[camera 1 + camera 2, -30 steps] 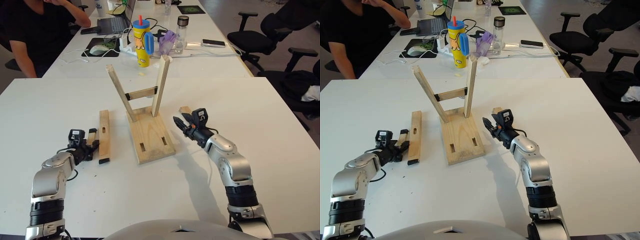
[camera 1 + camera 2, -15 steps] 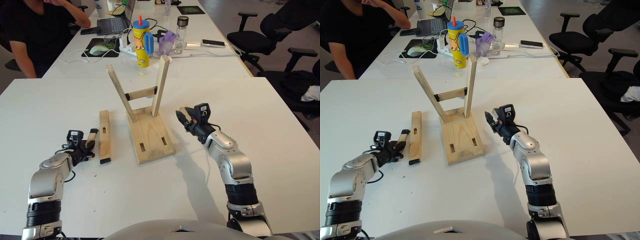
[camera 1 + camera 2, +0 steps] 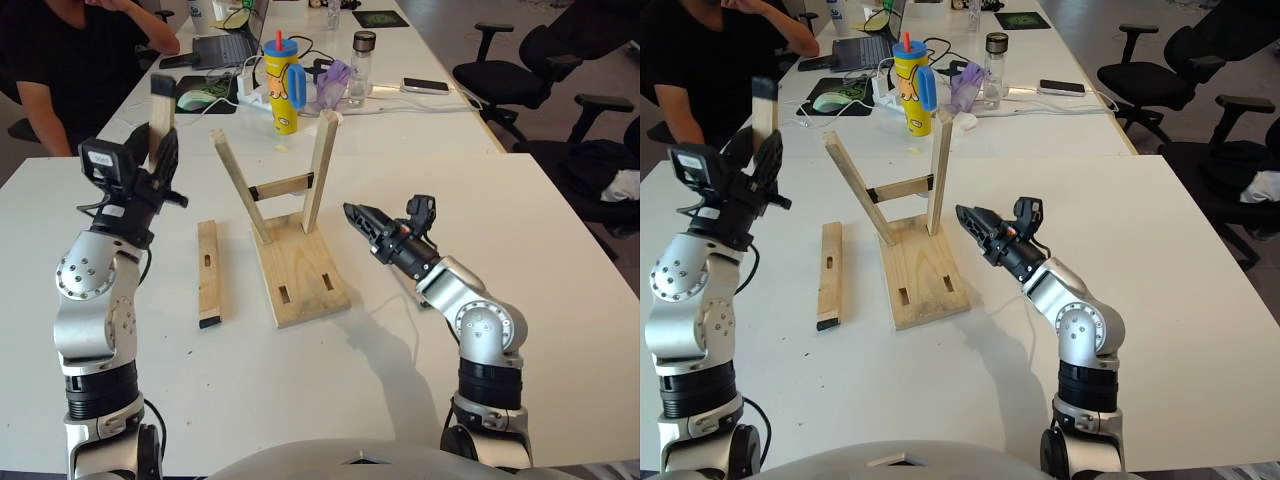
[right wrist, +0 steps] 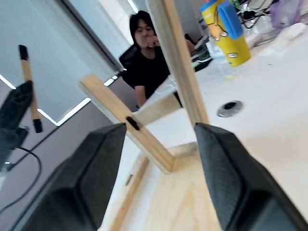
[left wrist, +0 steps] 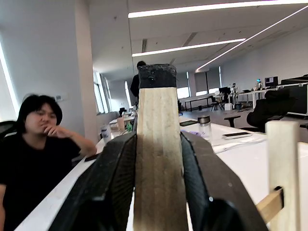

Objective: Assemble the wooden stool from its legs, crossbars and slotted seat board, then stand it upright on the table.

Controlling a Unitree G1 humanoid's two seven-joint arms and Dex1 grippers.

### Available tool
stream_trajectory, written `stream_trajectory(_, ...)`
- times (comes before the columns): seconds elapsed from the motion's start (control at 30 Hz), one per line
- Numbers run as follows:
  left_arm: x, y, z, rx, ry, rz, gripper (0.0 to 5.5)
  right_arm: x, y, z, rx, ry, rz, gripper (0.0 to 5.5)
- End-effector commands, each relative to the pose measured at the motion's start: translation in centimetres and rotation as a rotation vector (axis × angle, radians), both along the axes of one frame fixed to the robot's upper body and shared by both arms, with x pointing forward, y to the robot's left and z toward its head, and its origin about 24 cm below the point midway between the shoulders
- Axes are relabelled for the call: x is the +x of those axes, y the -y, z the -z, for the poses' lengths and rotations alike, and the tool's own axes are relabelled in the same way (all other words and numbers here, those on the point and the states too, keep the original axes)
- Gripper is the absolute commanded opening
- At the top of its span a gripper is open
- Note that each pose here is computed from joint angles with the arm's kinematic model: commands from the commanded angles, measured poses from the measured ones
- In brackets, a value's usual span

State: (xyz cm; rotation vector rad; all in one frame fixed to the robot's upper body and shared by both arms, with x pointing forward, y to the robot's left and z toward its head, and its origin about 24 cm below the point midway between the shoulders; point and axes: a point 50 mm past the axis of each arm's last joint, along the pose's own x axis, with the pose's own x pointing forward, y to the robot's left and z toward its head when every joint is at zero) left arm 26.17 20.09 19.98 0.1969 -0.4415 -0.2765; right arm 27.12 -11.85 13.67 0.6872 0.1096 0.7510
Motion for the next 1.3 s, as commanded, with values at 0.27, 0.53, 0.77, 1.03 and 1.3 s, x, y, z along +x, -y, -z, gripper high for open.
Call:
stream_trajectory(0.27, -0.1, 8.1, 3.1, 0.092, -0.097, 0.25, 1.3, 0.2, -2.0, -5.3, 0.153, 0.1, -0.128, 3.44)
stream_trajectory(0.53, -1.0, 9.6, 4.1, 0.131, -0.11, 0.345, 1.3, 0.7, -2.4, -6.0, 0.194, 0.088, -0.129, 3.44)
stream_trajectory(0.77, -1.1, 9.6, 4.0, 0.168, -0.093, 0.377, 1.3, 1.4, -2.0, -4.9, 0.24, 0.015, -0.112, 2.87)
stream_trajectory(1.03, -1.0, 9.2, 4.1, 0.177, -0.103, 0.379, 1.3, 1.2, -2.0, -4.8, 0.231, 0.004, -0.133, 1.55)
stream_trajectory(1.3, -0.8, 9.0, 4.3, 0.181, -0.126, 0.369, 1.3, 1.0, -1.9, -4.7, 0.233, -0.008, -0.15, 0.43)
